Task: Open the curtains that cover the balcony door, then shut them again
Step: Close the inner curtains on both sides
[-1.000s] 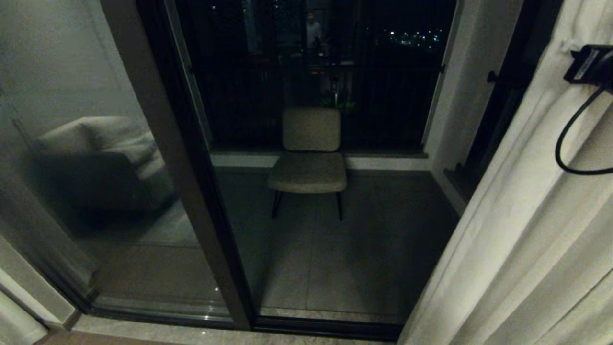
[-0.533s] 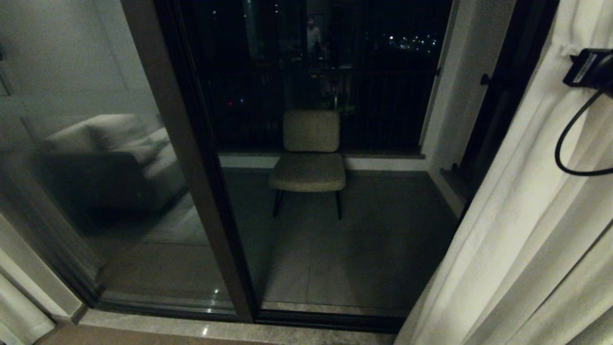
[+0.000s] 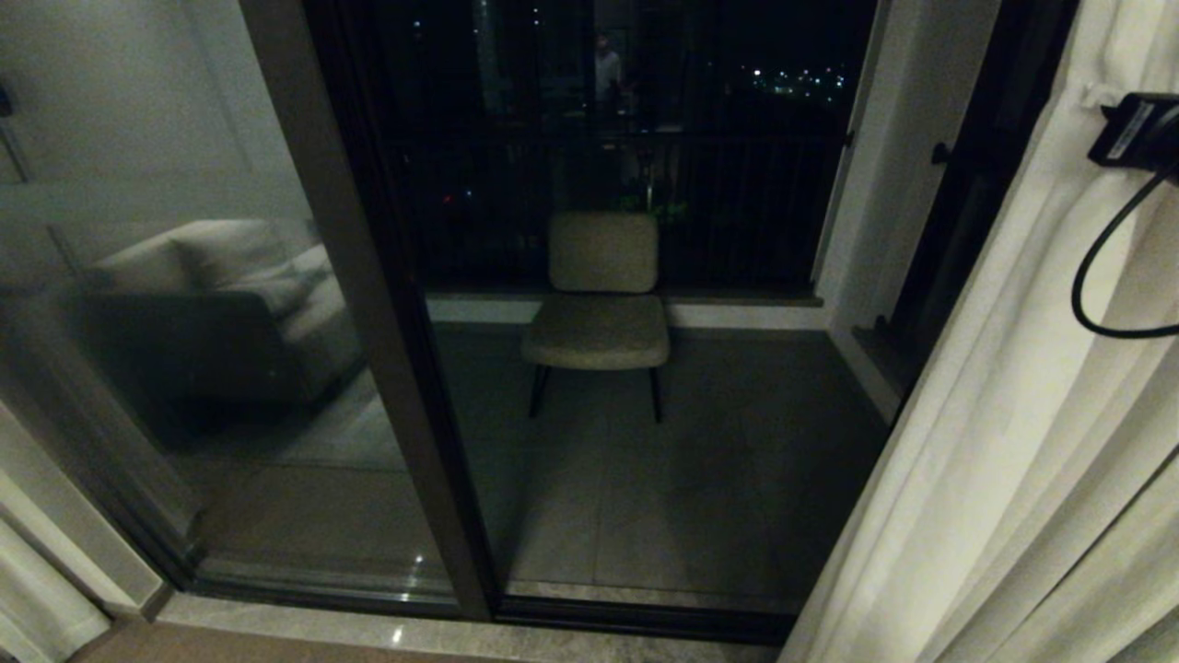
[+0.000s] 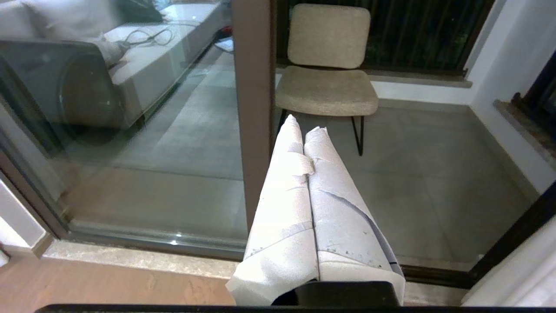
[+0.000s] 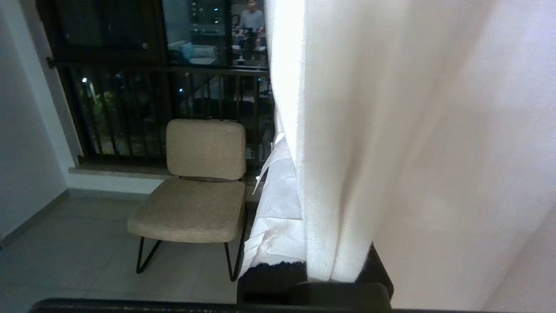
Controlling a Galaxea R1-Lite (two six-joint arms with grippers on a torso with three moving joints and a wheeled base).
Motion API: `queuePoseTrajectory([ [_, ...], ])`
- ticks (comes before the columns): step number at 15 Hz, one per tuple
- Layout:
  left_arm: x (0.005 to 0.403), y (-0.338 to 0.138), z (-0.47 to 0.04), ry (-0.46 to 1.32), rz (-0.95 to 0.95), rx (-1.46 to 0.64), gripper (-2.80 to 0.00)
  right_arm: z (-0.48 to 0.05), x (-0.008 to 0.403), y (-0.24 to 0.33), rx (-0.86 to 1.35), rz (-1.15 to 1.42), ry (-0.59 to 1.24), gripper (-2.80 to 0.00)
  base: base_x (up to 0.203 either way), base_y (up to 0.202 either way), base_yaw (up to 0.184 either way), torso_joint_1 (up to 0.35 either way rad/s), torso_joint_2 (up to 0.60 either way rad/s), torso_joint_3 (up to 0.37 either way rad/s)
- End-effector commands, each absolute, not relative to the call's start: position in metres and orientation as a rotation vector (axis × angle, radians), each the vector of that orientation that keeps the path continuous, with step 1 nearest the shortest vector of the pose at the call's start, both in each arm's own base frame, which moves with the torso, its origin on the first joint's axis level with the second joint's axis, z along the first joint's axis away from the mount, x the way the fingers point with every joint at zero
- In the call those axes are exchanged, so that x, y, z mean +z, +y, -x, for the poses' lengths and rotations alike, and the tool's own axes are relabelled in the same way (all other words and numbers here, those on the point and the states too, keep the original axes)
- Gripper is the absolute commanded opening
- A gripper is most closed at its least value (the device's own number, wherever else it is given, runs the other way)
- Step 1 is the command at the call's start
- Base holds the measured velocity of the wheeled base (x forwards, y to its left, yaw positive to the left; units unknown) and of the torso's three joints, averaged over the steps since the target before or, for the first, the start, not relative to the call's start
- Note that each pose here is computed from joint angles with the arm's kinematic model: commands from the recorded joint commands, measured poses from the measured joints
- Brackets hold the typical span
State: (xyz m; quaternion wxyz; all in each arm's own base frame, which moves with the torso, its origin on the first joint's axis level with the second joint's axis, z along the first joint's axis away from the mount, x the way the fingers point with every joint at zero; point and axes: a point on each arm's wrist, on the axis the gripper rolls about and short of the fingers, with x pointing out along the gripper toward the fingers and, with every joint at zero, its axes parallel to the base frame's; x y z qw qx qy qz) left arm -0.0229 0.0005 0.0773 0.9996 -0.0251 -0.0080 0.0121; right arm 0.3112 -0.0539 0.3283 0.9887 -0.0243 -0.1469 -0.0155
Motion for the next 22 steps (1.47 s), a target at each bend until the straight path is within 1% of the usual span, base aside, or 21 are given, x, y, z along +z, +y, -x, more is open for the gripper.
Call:
queuePoseTrajectory([
  [1,0.0774,0.0005,0.0229,-0.017,0.051,0.024,-2.80,-0.3103,0.3292,-0.0538,-0.030,0.049,-0.301,-2.80,0.008,0.068,-0.007,0.002,0.00,-0.002],
  [22,0.0775,0.0005,0.0229,-0.017,0.051,0.024,-2.80,-0.3098,0.3297,-0.0537,-0.030,0.051,-0.303,-2.80,0.000,0.184,-0.001,0.003,0.00,0.003],
])
